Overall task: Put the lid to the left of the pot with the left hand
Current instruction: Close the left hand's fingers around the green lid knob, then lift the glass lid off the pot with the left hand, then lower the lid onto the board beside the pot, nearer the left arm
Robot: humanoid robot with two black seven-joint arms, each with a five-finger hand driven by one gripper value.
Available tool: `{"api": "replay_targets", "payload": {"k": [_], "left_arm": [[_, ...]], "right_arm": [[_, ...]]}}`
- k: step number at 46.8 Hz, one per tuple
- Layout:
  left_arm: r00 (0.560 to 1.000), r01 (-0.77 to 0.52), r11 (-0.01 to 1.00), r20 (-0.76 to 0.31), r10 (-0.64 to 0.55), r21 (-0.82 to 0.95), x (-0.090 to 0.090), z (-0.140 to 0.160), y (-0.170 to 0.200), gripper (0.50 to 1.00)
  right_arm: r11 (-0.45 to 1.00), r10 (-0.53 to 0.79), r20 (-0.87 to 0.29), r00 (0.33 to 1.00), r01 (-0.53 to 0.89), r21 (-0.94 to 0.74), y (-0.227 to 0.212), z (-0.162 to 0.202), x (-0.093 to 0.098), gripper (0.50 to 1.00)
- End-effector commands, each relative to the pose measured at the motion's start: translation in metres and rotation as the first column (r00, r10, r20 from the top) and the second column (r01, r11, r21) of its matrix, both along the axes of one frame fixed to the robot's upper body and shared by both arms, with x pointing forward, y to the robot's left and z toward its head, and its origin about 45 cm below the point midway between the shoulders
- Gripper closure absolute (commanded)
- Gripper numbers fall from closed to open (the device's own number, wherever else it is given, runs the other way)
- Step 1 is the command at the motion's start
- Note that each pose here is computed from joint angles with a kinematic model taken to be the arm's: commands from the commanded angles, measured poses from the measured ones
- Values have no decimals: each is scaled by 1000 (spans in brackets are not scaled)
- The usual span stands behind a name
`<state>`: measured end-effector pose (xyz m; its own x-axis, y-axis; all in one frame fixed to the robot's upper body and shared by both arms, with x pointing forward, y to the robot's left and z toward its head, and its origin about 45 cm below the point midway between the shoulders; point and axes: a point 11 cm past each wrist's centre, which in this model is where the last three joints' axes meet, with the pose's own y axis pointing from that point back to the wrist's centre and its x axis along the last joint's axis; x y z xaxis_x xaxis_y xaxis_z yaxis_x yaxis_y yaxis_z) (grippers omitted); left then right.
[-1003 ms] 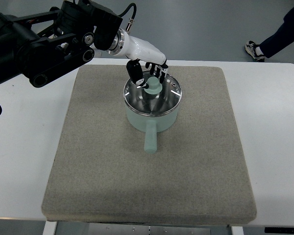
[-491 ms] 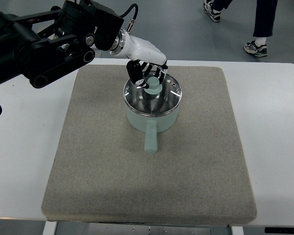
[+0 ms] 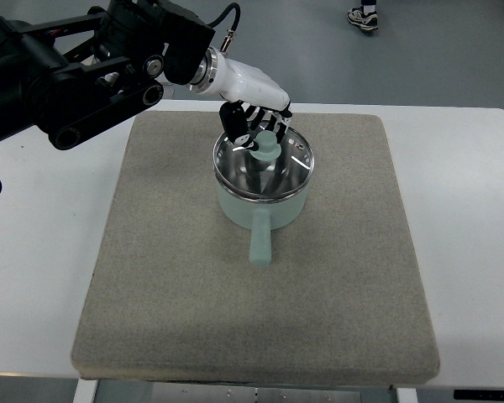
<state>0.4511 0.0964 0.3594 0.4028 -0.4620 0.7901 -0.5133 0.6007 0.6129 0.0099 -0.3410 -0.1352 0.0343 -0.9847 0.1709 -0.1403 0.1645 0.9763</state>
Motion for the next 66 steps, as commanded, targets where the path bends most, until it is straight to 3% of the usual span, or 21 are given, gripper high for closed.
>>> {"api": "replay_targets", "payload": {"k": [1,31,47,57,66], "left_arm": [[1000,-4,1000,4,4,-5,1,2,1,1000],[997,-56,998,46,57,-26,8,19,34,1000],[982,-148,988,108,153,-52,14,49,89,1000],[962,-248,968,106,251,-43,16,48,140,1000],[950,-295,953,90,300,-63,14,11,167,1000]], "right_arm": [[1000,0,0,1000,0,0,0,0,0,579],[1000,0,0,1000,0,0,0,0,0,579],[1000,0,1,1000,0,0,0,0,1,579],[1000,0,0,1000,0,0,0,0,0,579],[1000,0,0,1000,0,0,0,0,0,579]]}}
